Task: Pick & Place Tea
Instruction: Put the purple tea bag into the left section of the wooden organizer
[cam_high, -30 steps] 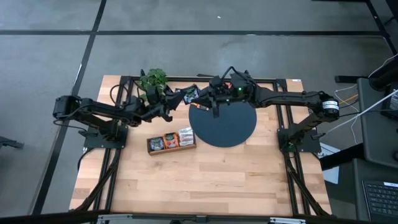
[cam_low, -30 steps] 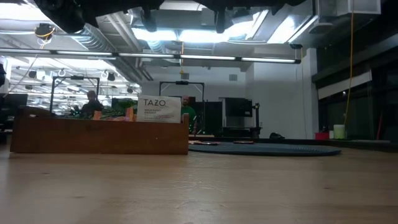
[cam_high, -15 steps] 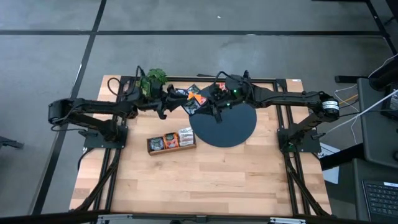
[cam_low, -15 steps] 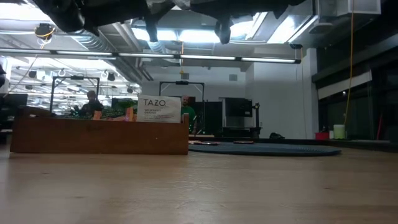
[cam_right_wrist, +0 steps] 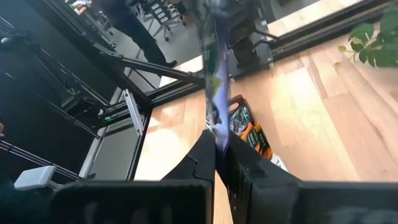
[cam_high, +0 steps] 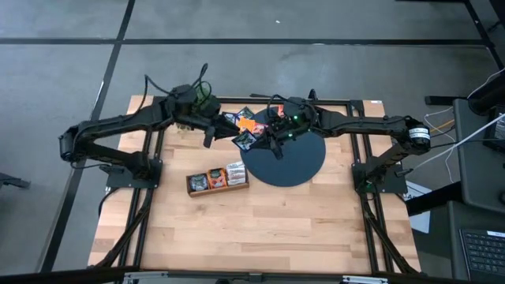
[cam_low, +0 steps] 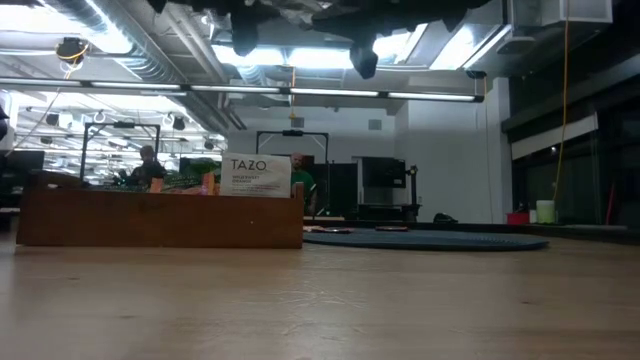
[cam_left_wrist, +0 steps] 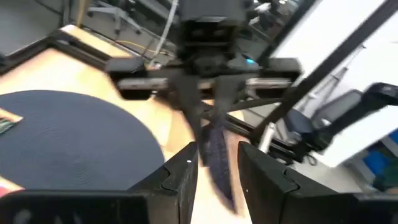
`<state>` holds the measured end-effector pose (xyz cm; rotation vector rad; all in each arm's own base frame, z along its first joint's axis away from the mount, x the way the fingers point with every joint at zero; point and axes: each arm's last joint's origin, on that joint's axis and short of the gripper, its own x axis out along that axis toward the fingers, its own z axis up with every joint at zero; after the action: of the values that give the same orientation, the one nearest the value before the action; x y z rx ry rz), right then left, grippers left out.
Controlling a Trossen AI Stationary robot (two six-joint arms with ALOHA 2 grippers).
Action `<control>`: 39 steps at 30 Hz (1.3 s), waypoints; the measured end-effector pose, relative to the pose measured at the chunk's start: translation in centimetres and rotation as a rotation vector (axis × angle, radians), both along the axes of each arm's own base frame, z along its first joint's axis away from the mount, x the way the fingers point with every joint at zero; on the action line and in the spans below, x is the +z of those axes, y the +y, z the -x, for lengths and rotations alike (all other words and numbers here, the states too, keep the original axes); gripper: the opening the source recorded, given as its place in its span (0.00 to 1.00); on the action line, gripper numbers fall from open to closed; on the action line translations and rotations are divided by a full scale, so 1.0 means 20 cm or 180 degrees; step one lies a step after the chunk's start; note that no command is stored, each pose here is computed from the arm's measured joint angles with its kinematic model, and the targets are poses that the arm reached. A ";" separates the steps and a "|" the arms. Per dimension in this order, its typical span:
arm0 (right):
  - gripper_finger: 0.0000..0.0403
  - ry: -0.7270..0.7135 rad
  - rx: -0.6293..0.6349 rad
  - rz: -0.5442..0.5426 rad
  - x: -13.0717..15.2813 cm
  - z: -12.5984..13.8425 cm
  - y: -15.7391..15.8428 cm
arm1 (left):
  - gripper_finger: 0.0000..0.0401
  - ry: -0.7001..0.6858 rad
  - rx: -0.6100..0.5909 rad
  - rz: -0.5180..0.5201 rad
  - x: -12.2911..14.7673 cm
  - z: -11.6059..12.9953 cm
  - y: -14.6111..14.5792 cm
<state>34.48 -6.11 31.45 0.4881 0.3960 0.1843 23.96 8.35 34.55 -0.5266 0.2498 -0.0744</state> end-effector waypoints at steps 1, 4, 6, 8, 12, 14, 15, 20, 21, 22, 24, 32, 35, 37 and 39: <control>0.04 0.0026 -0.0002 -0.0005 0.00 0.00 0.00 | 0.27 -0.0008 -0.0039 0.0003 0.02 0.00 0.00; 0.04 0.0140 -0.0004 -0.0018 -0.02 0.01 0.00 | 0.27 -0.0020 -0.0069 0.0036 0.06 0.01 0.01; 0.04 0.0167 -0.0024 0.0002 -0.02 0.01 0.00 | 0.27 0.0020 -0.0045 0.0056 0.08 0.02 0.02; 0.04 0.0139 -0.0067 0.0030 -0.02 0.01 0.00 | 0.27 0.0074 -0.0028 0.0094 0.09 0.03 0.02; 0.04 0.0017 -0.0112 0.0076 0.00 0.00 -0.01 | 0.27 0.0282 -0.0048 0.0205 0.05 0.02 0.02; 0.04 -0.0001 -0.0156 0.0099 0.00 0.00 -0.01 | 0.27 0.0361 -0.0059 0.0245 0.03 0.01 0.01; 0.04 -0.0005 -0.0168 0.0104 0.00 0.00 -0.01 | 0.27 0.0366 -0.0068 0.0248 0.03 0.01 0.01; 0.04 -0.0024 -0.0295 0.0168 0.00 0.00 -0.02 | 0.27 0.0406 -0.0095 0.0285 0.01 -0.01 0.01; 0.04 -0.0022 -0.0300 0.0168 0.00 0.00 -0.02 | 0.27 0.0405 -0.0105 0.0287 0.01 -0.01 0.01; 0.04 -0.0022 -0.0301 0.0169 0.00 0.00 -0.02 | 0.27 0.0406 -0.0112 0.0288 0.01 -0.01 0.01; 0.04 -0.0022 -0.0302 0.0170 0.00 0.00 -0.02 | 0.27 0.0407 -0.0106 0.0286 0.01 -0.01 0.01; 0.04 -0.0034 -0.0292 0.0163 0.00 -0.01 -0.02 | 0.18 0.0409 -0.0067 0.0238 0.01 -0.01 0.01; 0.04 -0.0038 -0.0284 0.0160 0.01 -0.01 -0.01 | 0.09 0.0401 -0.0079 0.0173 0.01 -0.01 0.01; 0.04 -0.0039 -0.0283 0.0159 0.01 -0.01 -0.01 | 0.03 0.0403 -0.0074 0.0163 0.01 -0.01 0.01; 0.04 -0.0042 -0.0285 0.0159 0.01 -0.01 -0.01 | 0.01 0.0406 -0.0074 0.0161 0.01 -0.01 0.01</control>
<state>34.59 -6.41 31.57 0.4543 0.3642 0.0909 24.24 8.53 34.77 -0.5796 0.3793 -0.0700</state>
